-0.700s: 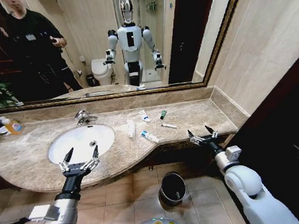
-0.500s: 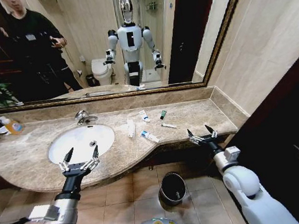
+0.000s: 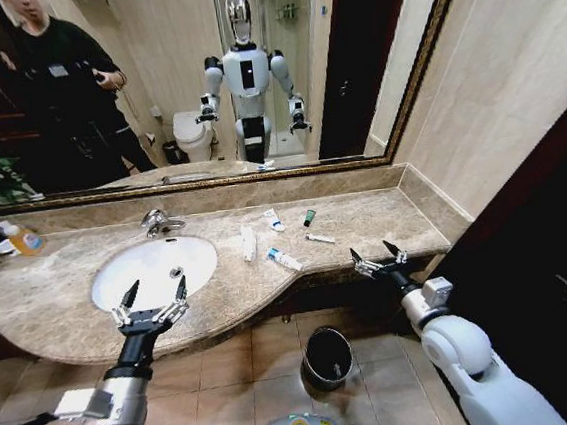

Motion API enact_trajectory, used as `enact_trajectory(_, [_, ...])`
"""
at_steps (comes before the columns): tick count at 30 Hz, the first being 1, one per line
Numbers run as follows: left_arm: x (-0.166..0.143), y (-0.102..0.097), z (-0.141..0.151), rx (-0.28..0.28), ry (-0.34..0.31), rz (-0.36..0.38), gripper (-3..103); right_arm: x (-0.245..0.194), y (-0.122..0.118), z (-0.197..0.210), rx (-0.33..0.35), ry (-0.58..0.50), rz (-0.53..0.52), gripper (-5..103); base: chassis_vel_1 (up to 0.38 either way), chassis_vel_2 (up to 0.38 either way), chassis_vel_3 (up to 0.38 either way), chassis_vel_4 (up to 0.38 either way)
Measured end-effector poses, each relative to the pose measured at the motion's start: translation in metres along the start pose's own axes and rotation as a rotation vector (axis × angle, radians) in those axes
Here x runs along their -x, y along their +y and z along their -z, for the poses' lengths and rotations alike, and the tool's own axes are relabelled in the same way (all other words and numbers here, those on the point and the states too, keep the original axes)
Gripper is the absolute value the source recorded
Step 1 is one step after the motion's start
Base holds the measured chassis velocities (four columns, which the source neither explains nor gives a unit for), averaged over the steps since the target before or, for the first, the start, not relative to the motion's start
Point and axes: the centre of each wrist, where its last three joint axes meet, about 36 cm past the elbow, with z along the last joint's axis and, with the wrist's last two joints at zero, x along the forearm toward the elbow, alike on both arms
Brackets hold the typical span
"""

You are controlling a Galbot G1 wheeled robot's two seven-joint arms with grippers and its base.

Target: Pick up the trash from the sink and place it in the trash bin.

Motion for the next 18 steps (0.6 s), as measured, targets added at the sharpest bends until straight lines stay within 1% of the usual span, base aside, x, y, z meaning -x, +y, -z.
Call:
enact_trajectory(3, [0.0, 0.0, 0.0, 0.0, 0.0, 0.0, 100, 0.003, 0.0, 0.0, -0.025, -0.001, -0.003, 100, 0.0, 0.0, 0.0, 0.0])
enact_trajectory(8, [0.0, 0.0, 0.0, 0.0, 0.0, 0.0, 100, 0.005, -0.001, -0.003, -0.044, 0.004, 0.002, 100, 0.0, 0.0, 0.0, 0.0])
enact_trajectory(13, [0.0, 0.0, 0.0, 0.0, 0.0, 0.0, 100, 0.012, -0.007, -0.003, -0.07, 0.008, 0.02, 100, 0.0, 0.0, 0.0, 0.0])
enact_trajectory(15, [0.0, 0.0, 0.0, 0.0, 0.0, 0.0, 100, 0.021, -0.02, -0.001, -0.079, 0.017, 0.094, 100, 0.0, 0.0, 0.0, 0.0])
enact_trajectory(16, [0.0, 0.0, 0.0, 0.0, 0.0, 0.0, 100, 0.021, -0.02, -0.001, -0.079, 0.017, 0.094, 100, 0.0, 0.0, 0.0, 0.0])
enact_trajectory(18, [0.0, 0.0, 0.0, 0.0, 0.0, 0.0, 100, 0.03, -0.035, 0.002, -0.091, 0.031, 0.187, 100, 0.0, 0.0, 0.0, 0.0])
